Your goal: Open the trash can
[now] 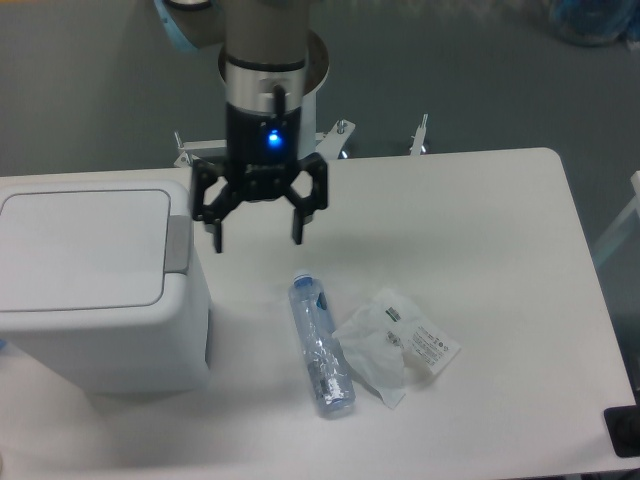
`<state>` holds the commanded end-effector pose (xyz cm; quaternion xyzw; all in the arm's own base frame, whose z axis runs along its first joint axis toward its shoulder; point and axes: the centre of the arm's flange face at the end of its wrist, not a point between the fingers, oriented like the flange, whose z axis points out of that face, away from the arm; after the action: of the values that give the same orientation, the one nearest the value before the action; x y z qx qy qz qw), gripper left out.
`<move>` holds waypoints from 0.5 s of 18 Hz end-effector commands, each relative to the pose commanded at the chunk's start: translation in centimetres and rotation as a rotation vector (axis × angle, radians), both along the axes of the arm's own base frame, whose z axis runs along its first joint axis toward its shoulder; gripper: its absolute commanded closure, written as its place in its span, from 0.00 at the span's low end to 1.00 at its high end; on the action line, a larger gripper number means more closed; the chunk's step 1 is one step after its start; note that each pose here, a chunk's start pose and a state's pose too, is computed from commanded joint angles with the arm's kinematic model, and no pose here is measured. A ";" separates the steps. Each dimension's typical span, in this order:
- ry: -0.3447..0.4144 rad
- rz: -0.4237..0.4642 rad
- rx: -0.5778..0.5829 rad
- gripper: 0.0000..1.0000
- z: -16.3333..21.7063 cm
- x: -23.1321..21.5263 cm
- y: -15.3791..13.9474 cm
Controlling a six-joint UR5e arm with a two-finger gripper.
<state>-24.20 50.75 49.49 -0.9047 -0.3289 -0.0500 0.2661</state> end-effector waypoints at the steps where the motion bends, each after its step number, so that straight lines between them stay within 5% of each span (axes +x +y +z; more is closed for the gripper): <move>1: -0.002 -0.001 0.000 0.00 -0.1 0.0 0.0; 9: -0.007 -0.010 -0.009 0.00 -0.7 0.4 0.1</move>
<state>-23.77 50.89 48.79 -0.9075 -0.3253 -0.0529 0.2605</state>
